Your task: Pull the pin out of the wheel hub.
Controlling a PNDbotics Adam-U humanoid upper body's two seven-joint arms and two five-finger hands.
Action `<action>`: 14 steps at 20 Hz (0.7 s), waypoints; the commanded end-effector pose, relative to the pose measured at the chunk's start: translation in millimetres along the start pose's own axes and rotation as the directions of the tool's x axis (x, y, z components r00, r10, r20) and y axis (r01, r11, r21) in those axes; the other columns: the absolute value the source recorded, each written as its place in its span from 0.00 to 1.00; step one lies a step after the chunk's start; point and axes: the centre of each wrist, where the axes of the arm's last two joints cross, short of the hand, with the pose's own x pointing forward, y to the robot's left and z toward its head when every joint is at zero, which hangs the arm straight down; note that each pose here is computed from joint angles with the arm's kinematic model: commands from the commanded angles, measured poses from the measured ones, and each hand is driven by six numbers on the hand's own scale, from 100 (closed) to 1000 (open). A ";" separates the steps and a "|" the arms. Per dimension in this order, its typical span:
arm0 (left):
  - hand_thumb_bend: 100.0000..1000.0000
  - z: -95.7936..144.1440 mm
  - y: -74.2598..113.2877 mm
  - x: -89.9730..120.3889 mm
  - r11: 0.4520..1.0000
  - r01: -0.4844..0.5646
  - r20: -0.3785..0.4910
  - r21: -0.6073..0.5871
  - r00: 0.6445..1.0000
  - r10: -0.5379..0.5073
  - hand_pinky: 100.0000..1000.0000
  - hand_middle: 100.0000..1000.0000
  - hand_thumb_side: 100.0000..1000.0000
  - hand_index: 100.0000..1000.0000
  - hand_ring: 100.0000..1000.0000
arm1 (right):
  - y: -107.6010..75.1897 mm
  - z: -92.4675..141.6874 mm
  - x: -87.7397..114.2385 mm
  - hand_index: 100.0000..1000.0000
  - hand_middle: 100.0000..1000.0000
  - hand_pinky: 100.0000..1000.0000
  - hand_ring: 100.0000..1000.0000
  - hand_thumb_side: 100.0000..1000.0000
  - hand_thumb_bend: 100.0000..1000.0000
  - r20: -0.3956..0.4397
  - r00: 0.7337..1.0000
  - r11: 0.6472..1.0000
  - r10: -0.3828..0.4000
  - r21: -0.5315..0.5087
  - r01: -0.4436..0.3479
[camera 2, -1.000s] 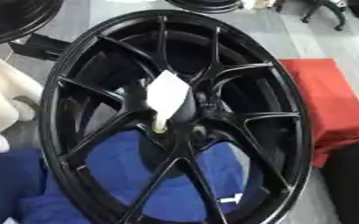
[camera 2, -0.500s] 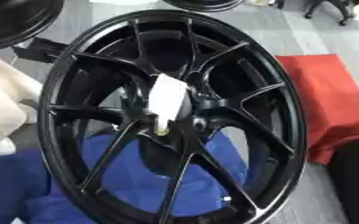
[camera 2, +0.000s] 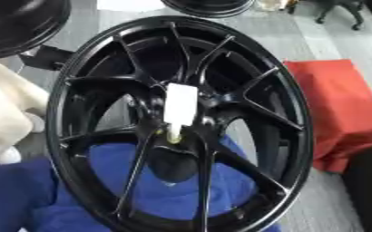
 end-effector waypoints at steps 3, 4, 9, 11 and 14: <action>0.47 -2.6 2.7 7.3 1.000 -0.006 0.026 0.011 1.000 0.006 0.82 0.76 0.58 0.83 0.78 | -18.7 0.3 1.3 0.90 0.87 0.85 0.88 0.42 0.18 -0.007 0.999 0.997 -0.038 -0.064 0.037; 0.47 -2.6 2.7 7.4 1.000 -0.007 0.026 0.011 1.000 0.006 0.82 0.76 0.58 0.83 0.78 | -19.0 0.3 3.0 0.90 0.85 0.85 0.87 0.42 0.17 -0.003 0.999 0.996 -0.051 -0.079 0.051; 0.47 -3.2 2.7 7.9 1.000 -0.010 0.029 0.012 1.000 0.009 0.82 0.76 0.58 0.83 0.78 | -25.6 2.2 29.5 0.81 0.73 0.80 0.76 0.49 0.03 0.115 0.979 0.968 -0.168 -0.169 0.186; 0.47 -3.5 2.2 8.3 1.000 -0.012 0.029 0.010 0.999 0.012 0.82 0.76 0.58 0.83 0.78 | -28.8 5.0 46.9 0.79 0.72 0.80 0.74 0.52 0.00 0.198 0.948 0.939 -0.250 -0.189 0.287; 0.47 -4.2 1.3 9.2 1.000 -0.016 0.033 0.005 0.999 0.016 0.82 0.76 0.58 0.83 0.78 | -32.8 12.1 77.0 0.78 0.71 0.80 0.73 0.55 0.00 0.333 0.865 0.875 -0.376 -0.179 0.450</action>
